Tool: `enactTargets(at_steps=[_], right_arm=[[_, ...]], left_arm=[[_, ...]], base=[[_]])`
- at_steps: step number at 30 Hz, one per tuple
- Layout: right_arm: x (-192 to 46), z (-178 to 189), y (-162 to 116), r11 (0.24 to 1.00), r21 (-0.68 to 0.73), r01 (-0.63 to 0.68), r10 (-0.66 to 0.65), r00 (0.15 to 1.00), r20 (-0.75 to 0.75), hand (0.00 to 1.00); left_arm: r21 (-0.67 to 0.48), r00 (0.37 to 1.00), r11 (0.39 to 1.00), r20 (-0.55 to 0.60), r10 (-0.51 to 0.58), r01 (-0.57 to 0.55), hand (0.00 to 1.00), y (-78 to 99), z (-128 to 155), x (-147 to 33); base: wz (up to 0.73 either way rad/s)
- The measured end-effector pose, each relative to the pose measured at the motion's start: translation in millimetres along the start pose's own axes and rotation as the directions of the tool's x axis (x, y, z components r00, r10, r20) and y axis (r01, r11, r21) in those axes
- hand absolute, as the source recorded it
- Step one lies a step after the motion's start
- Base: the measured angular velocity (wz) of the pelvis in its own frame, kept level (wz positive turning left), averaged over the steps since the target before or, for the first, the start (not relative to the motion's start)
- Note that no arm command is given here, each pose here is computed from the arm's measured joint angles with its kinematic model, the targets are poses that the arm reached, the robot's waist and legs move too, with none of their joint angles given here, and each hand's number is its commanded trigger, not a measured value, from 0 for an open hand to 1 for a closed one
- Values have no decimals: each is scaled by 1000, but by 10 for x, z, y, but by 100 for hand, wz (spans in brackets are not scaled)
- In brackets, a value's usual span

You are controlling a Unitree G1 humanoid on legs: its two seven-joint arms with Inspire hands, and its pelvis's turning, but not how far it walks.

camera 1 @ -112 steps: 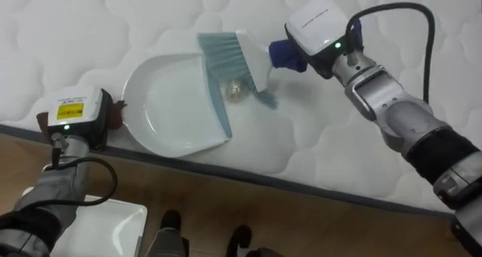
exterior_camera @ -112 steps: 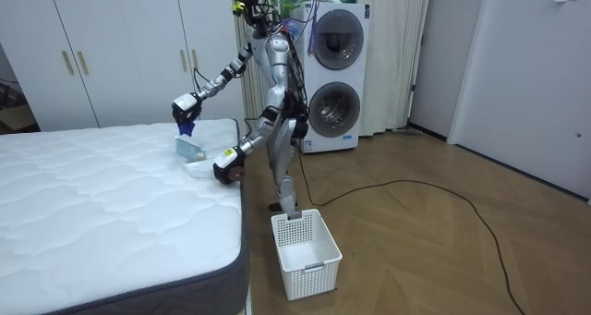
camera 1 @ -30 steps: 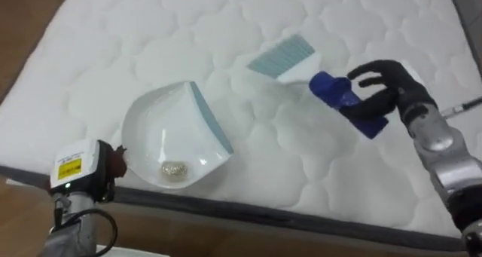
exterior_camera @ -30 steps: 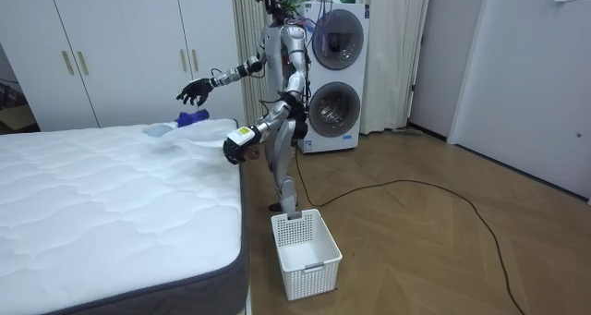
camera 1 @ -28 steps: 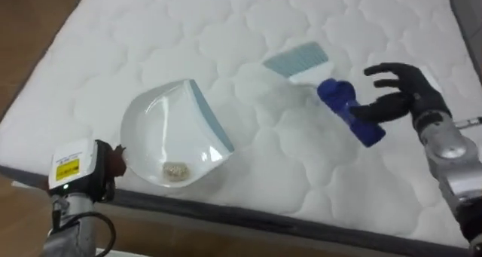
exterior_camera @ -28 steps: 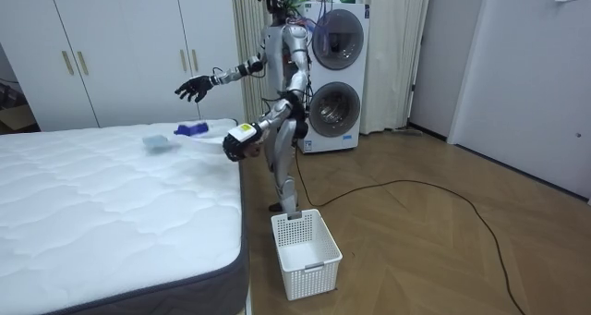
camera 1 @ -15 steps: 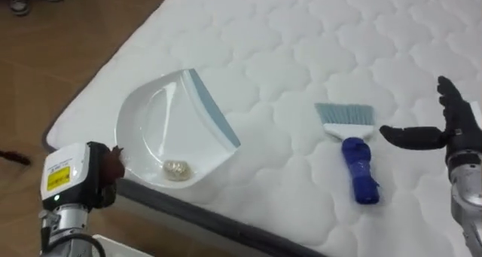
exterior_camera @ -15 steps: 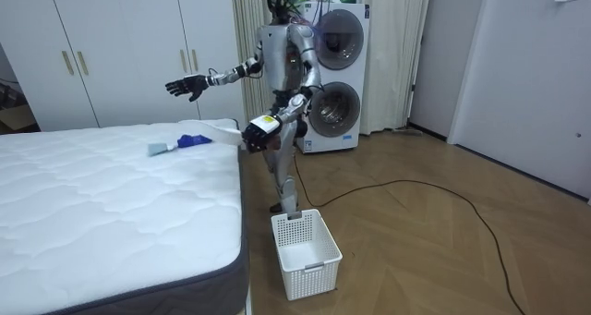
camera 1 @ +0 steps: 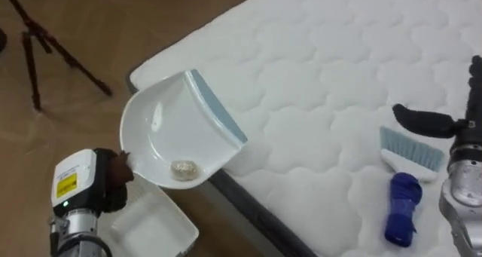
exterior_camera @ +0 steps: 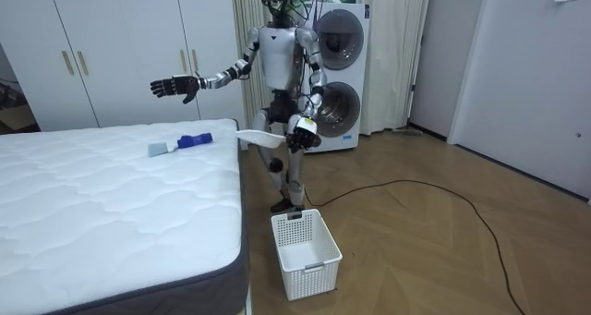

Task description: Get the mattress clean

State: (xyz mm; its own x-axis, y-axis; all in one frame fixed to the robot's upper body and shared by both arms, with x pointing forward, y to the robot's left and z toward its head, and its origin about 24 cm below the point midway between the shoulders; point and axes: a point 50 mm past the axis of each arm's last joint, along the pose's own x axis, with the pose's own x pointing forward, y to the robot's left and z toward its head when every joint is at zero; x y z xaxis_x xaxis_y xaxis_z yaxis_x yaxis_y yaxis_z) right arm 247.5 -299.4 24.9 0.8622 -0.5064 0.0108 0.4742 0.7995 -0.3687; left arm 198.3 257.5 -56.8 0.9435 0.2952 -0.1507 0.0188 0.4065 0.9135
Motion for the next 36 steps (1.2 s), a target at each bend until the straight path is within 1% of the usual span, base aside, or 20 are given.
enactTargets(at_steps=[3, 5, 8, 10, 12, 17, 21, 23, 26, 28, 34, 36], right_arm=[[6, -24, -1, 1000, 18, 3, -2, 1000, -30, 0], [15, -32, -31, 1000, 22, 16, -15, 999, -35, 0], [34, -43, -54, 999, 27, 26, -25, 999, -44, 0], [75, 24, -31, 999, 40, 23, -22, 999, -23, 0], [97, 63, -12, 999, 46, 20, -19, 1000, -11, 0], [72, 38, 28, 999, 51, 11, -10, 1000, -22, 0], [42, 43, 64, 999, 50, 2, -2, 1000, -16, 0], [30, 53, 79, 998, 59, 3, -2, 1000, -13, 0], [15, 33, 54, 998, 56, 42, -41, 999, -21, 0], [14, 28, 33, 997, 52, 58, -57, 998, -20, 0], [-1, 24, 44, 998, 42, 49, -49, 999, -11, 0], [-3, 25, 49, 999, 6, 43, -43, 999, 3, 0]], left_arm=[[2, 1000, 1000, -3, -28, 28, 100, -34, 5, -5], [1, 1000, 1000, 4, -27, 27, 100, -35, 43, 18], [-8, 1000, 1000, 7, -8, 8, 100, -5, 79, 64], [-17, 1000, 1000, -2, 6, -6, 100, 20, 68, 79], [-23, 1000, 1000, 12, 19, -19, 100, 47, 103, 101], [-27, 999, 999, 22, 32, -31, 100, 76, 133, 138], [-35, 998, 998, 41, 51, -50, 100, 119, 186, 173], [-48, 998, 998, 33, 49, -48, 100, 118, 179, 171], [-53, 999, 998, 38, 38, -36, 100, 98, 183, 158], [-55, 998, 998, 46, 38, -35, 100, 106, 187, 163], [-8, 997, 999, 48, 53, -53, 100, 217, 79, 195], [7, 998, 999, 40, 51, -52, 100, 235, 37, 200]], base=[[117], [112], [47], [30], [57], [45], [86], [98], [138], [92], [43], [39]])
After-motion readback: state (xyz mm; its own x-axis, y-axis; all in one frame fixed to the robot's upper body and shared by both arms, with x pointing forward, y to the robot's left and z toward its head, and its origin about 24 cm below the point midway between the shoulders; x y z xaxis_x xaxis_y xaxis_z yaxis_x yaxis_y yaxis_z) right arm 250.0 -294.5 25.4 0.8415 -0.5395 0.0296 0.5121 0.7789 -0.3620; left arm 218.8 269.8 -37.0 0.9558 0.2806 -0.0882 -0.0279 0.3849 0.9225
